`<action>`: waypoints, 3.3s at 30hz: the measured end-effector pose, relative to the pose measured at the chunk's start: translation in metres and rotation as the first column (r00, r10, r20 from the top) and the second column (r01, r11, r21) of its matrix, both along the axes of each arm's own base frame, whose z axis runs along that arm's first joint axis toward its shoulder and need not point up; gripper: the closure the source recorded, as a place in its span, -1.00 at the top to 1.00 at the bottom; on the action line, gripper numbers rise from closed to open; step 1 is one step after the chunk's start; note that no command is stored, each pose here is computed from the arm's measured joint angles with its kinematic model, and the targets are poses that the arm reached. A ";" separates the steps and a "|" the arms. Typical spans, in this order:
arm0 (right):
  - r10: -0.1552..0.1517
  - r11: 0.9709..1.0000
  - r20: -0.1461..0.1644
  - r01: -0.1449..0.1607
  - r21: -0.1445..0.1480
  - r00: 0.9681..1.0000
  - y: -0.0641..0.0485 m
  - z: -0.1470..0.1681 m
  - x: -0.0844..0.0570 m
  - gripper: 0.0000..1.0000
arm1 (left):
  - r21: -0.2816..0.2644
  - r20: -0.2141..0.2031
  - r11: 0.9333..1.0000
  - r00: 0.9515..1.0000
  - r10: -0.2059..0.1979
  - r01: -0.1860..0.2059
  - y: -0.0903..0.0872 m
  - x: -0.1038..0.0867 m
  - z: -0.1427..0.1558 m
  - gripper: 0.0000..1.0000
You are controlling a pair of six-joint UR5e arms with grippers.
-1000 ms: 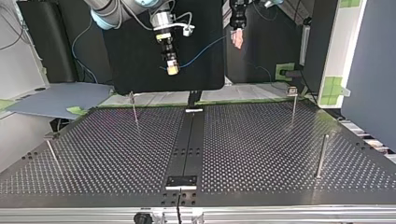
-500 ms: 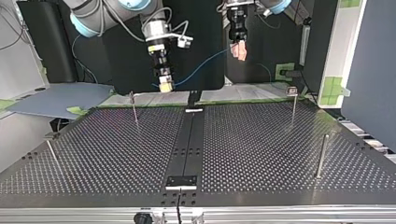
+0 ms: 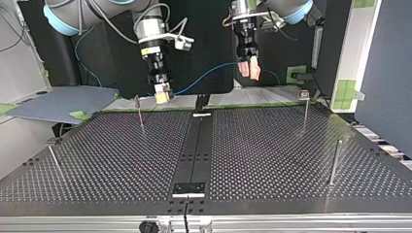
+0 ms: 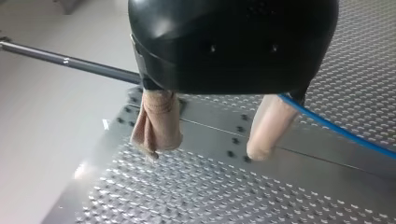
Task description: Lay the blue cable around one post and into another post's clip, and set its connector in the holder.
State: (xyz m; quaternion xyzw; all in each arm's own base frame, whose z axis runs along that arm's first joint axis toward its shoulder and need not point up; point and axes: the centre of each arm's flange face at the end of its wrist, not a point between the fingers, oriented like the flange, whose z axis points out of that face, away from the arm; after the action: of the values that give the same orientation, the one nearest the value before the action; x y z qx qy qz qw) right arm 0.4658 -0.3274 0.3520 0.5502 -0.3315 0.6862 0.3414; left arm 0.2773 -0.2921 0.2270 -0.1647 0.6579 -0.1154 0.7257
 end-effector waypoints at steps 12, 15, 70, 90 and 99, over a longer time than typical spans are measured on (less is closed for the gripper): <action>0.039 0.999 -0.024 -0.038 0.007 0.999 0.000 -0.003 0.001 -1.00 | -0.073 0.081 0.997 0.996 0.040 -0.034 0.003 0.022 0.071 1.00; 0.042 0.999 -0.024 -0.042 0.005 0.999 -0.001 -0.002 0.002 -1.00 | -0.092 0.102 0.995 0.993 0.057 -0.048 0.007 0.028 0.092 1.00; 0.218 0.972 0.005 -0.217 -0.094 0.976 0.009 0.099 0.105 -1.00 | -0.079 0.115 0.992 0.988 0.103 -0.094 0.153 0.104 0.260 1.00; 0.227 0.968 0.014 -0.224 -0.113 0.974 0.011 0.113 0.110 -1.00 | -0.192 0.019 0.978 0.995 0.094 -0.088 0.211 0.143 0.238 1.00; 0.234 0.964 0.031 -0.228 -0.135 0.972 0.013 0.117 0.114 -1.00 | -0.225 0.080 0.970 0.990 0.116 -0.095 0.239 0.156 0.252 1.00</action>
State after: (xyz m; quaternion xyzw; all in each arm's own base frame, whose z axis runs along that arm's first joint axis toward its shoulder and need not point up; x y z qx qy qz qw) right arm 0.5800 -0.3142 0.4687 0.5453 -0.2273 0.7543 0.2864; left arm 0.4337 -0.0533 0.4790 -0.2734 0.5971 -0.1563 0.7378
